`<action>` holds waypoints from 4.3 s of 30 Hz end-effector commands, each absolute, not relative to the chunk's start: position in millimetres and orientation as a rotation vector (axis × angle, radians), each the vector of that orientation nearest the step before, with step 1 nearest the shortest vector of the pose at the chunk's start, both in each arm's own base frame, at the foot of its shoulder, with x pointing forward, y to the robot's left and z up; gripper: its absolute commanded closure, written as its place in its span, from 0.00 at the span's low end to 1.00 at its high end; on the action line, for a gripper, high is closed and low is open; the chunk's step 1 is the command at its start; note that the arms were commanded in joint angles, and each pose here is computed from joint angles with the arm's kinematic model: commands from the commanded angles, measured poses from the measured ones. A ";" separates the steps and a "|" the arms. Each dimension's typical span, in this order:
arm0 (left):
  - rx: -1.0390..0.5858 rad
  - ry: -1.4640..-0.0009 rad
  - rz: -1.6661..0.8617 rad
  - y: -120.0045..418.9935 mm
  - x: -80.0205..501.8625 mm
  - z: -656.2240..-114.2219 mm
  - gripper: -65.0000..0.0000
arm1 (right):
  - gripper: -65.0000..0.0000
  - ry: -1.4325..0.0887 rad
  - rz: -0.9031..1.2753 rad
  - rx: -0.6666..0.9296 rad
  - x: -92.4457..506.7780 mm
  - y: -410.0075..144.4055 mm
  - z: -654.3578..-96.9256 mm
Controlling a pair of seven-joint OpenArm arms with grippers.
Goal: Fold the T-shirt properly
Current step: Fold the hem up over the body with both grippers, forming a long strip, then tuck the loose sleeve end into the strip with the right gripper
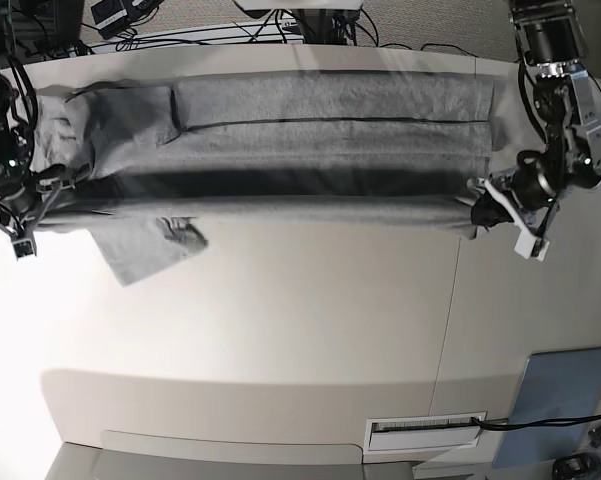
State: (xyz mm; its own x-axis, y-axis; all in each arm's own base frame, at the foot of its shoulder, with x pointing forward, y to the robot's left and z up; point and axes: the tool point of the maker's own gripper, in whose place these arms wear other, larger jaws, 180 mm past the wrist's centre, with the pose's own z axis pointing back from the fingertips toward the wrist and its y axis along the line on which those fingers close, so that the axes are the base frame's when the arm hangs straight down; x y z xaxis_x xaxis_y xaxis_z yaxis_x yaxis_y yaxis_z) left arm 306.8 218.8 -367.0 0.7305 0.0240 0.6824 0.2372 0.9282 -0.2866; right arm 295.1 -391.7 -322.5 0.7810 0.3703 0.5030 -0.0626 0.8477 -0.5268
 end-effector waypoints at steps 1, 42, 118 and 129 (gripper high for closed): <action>-0.361 -0.785 -0.128 226.6 309.4 -355.6 1.00 | 1.00 -0.674 0.250 -0.570 299.6 -402.9 -301.8; -0.373 -0.544 -0.183 225.0 249.0 -379.8 1.00 | 1.00 -0.478 0.290 -0.695 242.3 -408.6 -339.3; -0.350 -0.599 -0.232 225.8 251.8 -379.2 0.39 | 1.00 -0.696 0.312 -0.155 383.5 -316.5 -332.3; -0.342 -0.606 -0.232 226.9 252.8 -379.1 0.39 | 1.00 -0.789 0.533 -0.207 290.0 -248.4 -301.8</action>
State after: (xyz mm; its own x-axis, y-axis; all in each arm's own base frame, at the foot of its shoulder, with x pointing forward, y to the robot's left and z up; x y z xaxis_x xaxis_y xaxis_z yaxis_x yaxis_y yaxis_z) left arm 243.4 222.2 -390.8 0.8241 -0.1043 0.5567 0.2973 0.9163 -0.2684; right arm 284.7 -248.1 -311.6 0.6082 0.5170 0.6024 -0.3750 0.8559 -0.3560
